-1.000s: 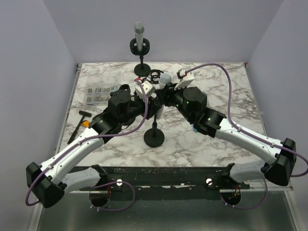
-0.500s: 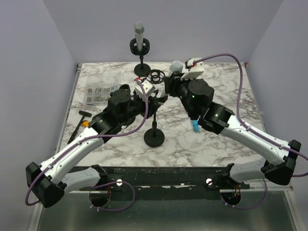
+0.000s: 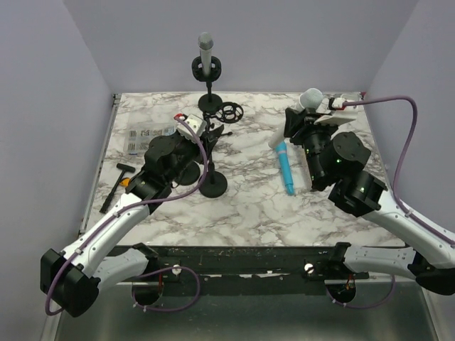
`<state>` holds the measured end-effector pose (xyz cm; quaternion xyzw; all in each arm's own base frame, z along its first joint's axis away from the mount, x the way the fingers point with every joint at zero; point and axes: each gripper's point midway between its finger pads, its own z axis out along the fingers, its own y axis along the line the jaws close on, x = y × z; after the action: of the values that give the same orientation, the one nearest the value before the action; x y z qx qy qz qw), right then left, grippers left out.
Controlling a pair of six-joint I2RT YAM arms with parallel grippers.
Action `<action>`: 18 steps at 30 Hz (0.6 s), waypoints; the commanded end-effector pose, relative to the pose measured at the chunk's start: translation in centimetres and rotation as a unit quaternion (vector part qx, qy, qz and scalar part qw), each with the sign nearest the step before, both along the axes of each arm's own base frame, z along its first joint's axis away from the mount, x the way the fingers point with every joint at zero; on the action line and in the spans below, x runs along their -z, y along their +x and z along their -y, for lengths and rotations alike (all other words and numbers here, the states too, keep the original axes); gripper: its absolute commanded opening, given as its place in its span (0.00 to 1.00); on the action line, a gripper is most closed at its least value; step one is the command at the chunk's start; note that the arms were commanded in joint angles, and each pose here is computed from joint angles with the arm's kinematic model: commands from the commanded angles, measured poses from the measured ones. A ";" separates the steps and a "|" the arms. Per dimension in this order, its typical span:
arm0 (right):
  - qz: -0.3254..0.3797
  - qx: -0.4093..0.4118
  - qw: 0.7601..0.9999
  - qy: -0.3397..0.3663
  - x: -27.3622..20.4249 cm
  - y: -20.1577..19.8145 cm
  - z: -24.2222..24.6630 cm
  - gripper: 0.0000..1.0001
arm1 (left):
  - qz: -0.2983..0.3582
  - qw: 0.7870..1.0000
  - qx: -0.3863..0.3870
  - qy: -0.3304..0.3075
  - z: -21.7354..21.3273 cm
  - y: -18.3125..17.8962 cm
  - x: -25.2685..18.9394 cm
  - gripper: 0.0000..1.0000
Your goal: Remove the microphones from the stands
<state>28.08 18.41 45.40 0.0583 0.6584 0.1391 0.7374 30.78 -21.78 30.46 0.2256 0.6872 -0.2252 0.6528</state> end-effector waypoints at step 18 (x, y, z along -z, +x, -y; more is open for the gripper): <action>-0.174 0.117 0.967 -0.148 14.0 6.1 6.6 0.20 | -0.047 0.998 0.026 -0.013 1.2 0.3 -2.4 0.84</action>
<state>32.81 12.99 34.61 0.0632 0.7366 -0.0310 0.6727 32.11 -22.74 32.04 0.2182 0.7073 -0.2410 0.6278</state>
